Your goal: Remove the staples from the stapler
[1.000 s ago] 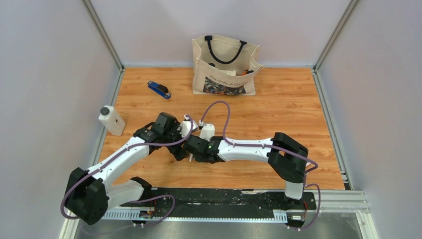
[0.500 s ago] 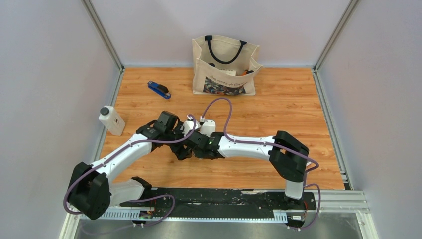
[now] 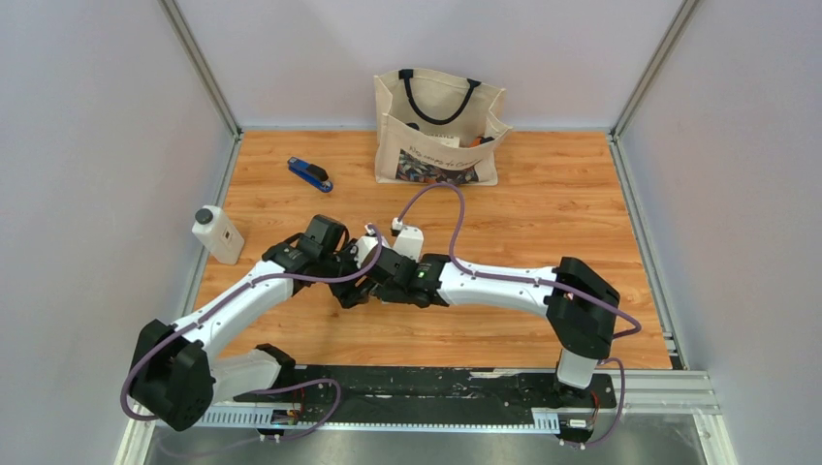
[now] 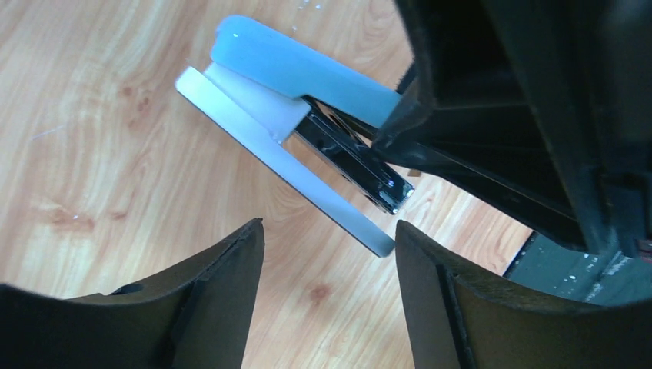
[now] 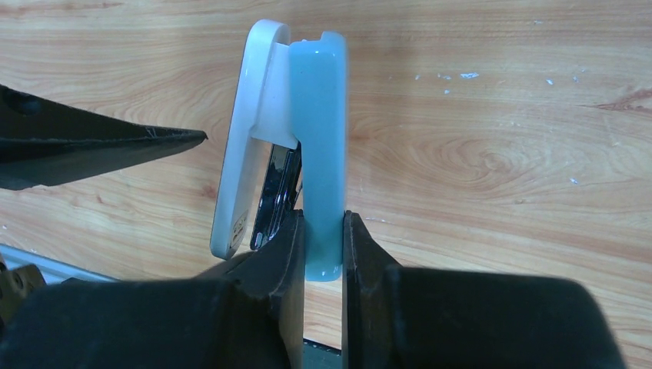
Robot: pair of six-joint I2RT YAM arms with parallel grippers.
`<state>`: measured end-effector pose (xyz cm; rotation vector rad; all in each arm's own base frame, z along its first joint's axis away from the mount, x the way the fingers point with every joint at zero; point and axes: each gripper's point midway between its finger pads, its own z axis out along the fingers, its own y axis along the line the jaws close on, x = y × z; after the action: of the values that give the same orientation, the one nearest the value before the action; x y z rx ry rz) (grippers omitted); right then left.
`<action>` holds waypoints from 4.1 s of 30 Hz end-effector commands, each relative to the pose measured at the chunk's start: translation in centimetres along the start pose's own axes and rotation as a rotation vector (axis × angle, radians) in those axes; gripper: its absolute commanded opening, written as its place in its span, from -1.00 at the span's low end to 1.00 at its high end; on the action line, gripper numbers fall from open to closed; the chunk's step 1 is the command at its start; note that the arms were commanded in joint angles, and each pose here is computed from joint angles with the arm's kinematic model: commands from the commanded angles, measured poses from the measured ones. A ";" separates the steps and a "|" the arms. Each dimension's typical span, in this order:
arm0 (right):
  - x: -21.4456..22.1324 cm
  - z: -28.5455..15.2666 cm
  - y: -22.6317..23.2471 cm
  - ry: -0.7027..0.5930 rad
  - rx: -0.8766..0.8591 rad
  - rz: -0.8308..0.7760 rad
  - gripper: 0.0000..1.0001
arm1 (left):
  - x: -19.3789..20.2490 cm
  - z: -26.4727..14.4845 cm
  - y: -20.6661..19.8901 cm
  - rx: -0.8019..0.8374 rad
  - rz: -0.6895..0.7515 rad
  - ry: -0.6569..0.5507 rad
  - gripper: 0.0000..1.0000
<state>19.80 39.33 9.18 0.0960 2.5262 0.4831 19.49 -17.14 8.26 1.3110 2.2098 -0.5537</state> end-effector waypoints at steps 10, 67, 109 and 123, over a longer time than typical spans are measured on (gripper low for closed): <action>0.1 -2.6 2.4 -0.041 -0.184 -0.037 -1.00 | -2.7 -3.4 3.7 -0.242 0.148 -0.072 0.17; -5.1 1.2 9.1 -0.168 -0.165 -0.467 -1.00 | -6.0 -23.3 4.5 -0.628 -0.384 -0.457 0.69; -8.8 -12.8 11.3 -0.297 -0.519 -0.484 0.57 | -8.4 -11.8 25.9 -0.608 -0.951 -0.174 0.74; -8.0 -15.1 5.4 -0.336 -0.546 -0.459 0.58 | -6.1 -4.8 32.2 -0.662 -1.204 -0.007 0.75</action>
<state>17.80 38.61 23.88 -0.5861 2.0302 0.7969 47.79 -4.16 10.92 -0.3154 2.6998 -0.1575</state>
